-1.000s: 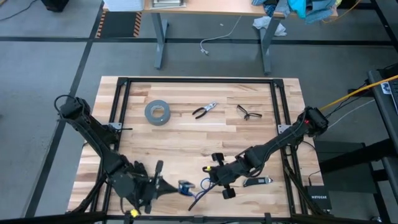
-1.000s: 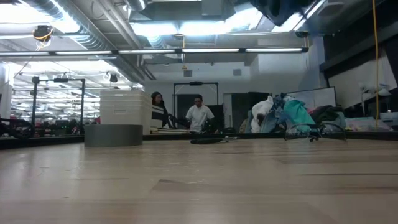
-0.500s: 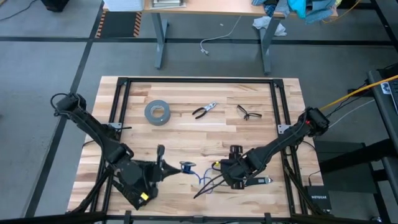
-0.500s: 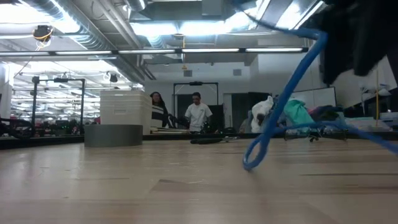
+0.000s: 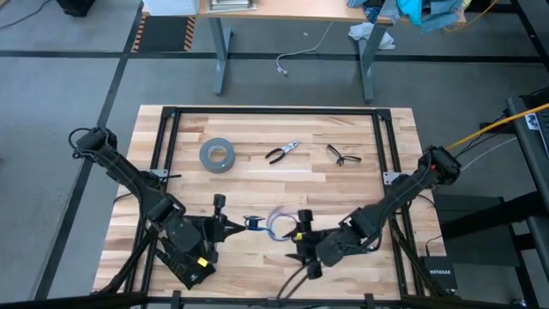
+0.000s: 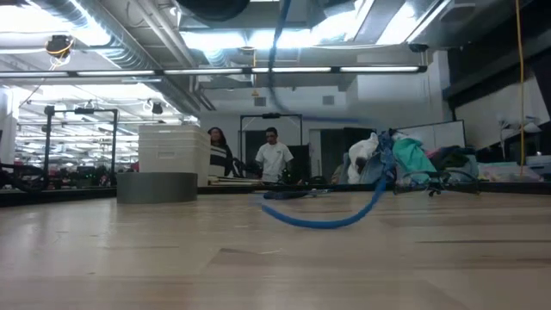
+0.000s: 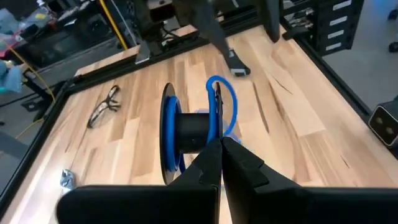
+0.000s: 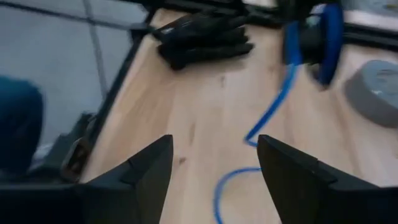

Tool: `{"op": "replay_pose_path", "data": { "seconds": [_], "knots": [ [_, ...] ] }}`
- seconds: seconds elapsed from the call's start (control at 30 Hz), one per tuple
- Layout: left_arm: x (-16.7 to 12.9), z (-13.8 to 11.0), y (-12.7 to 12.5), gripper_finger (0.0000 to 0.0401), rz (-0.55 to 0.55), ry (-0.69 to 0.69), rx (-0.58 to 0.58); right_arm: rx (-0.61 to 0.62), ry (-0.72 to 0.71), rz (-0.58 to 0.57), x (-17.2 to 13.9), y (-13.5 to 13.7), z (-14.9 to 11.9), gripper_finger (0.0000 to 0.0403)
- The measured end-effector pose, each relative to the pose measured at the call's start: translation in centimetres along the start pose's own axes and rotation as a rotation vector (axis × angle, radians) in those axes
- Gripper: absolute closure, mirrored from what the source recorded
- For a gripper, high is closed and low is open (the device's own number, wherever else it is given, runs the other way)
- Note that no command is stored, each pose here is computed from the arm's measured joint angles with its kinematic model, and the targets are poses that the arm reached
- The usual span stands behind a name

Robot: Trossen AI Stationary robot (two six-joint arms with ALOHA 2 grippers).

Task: Coil cords
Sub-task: Uncoil the blue wire cable from the black spool

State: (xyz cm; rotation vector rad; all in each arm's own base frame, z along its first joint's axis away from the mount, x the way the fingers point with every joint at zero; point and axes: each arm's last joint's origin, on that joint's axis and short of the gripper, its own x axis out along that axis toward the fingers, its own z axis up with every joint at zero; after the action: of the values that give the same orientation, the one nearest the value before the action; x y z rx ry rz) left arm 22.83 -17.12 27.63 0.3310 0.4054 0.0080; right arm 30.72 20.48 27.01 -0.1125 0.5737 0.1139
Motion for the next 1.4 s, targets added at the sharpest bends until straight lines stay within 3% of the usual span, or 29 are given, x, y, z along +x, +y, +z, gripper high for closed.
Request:
{"op": "replay_pose_path", "data": {
  "seconds": [0.3, 0.5, 0.87, 1.4],
  "knots": [
    [0.0, 0.1, 0.0, 0.0401, -0.001, -0.006, -0.002, 0.01, 0.046, -0.132, 3.5, -0.6, -1.6, 0.0166],
    [0.0, 0.1, 0.0, 0.0401, -0.001, -0.008, -0.001, 0.04, -0.004, -0.097, 5.3, -0.2, -1.8, 0.0166],
    [0.0, 0.0, 0.1, 0.0401, 0.009, 0.002, 0.006, 0.089, -0.062, -0.039, 5.7, 0.2, -1.3, 0.0175],
    [0.0, 0.2, 0.0, 0.0401, 0.009, -0.017, 0.01, 0.106, -0.033, -0.103, 7.6, -0.4, -2.4, 0.0388]
  ]
}}
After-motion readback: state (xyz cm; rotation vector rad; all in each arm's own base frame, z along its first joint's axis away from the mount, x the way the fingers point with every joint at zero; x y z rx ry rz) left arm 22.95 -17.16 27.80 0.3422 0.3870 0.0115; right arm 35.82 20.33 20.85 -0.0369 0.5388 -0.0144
